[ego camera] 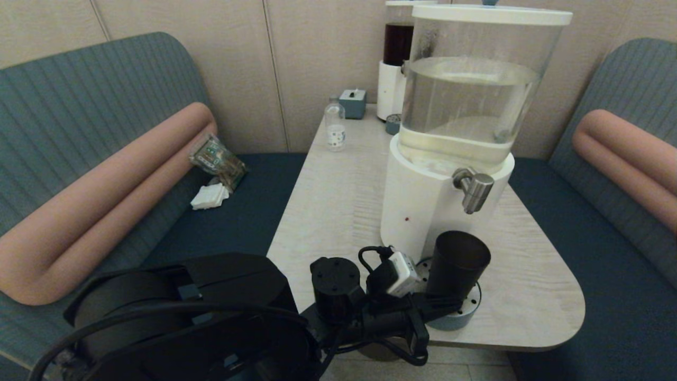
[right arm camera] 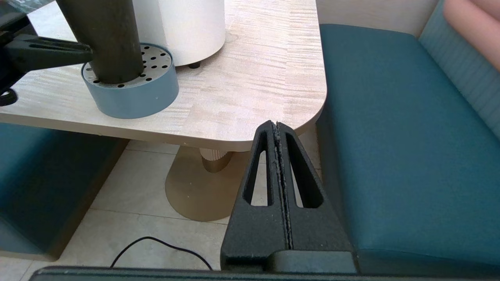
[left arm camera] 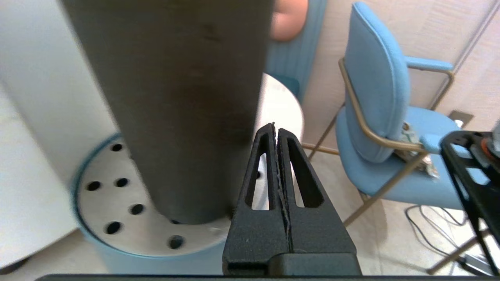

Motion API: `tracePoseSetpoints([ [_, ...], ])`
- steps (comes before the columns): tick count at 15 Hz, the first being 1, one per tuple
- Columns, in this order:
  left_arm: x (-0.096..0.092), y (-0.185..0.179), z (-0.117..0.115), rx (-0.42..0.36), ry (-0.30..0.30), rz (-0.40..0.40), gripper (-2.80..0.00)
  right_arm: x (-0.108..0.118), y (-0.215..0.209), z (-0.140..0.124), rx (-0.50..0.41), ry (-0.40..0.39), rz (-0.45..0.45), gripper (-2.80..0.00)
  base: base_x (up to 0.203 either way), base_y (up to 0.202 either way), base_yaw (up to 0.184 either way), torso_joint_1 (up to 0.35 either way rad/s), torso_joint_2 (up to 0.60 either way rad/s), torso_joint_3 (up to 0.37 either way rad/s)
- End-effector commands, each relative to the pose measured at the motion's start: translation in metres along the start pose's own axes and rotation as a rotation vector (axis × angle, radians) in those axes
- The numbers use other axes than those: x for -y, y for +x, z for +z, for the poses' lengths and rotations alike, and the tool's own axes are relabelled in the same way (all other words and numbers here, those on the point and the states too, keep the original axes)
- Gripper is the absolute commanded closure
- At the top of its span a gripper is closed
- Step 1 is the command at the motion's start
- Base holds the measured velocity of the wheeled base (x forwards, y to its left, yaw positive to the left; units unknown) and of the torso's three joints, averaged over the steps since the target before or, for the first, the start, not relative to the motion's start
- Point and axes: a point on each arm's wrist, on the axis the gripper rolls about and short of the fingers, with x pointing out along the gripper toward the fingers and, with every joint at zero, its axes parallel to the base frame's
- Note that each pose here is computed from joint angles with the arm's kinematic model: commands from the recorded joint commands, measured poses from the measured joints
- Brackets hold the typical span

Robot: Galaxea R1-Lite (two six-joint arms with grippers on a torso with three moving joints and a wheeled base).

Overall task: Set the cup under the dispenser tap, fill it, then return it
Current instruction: Turn on the faucet

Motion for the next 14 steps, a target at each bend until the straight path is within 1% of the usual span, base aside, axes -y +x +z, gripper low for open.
tracePoseSetpoints([
  [1, -0.005, 0.003, -0.005, 0.008, 0.006, 0.003, 0.0, 0.0, 0.001, -0.004, -0.01, -0.001, 0.0, 0.0, 0.0, 0.0, 0.0, 0.0, 0.0, 0.0],
  [7, -0.014, 0.008, -0.011, 0.021, 0.013, 0.015, 0.0, 0.0, 0.001, -0.004, -0.011, -0.001, 0.0, 0.0, 0.0, 0.0, 0.0, 0.0, 0.0, 0.0],
  [14, -0.016, 0.008, -0.011, 0.023, 0.015, 0.019, 0.0, 0.0, 0.001, -0.004, -0.01, -0.001, 0.0, 0.0, 0.0, 0.0, 0.0, 0.0, 0.0, 0.0],
])
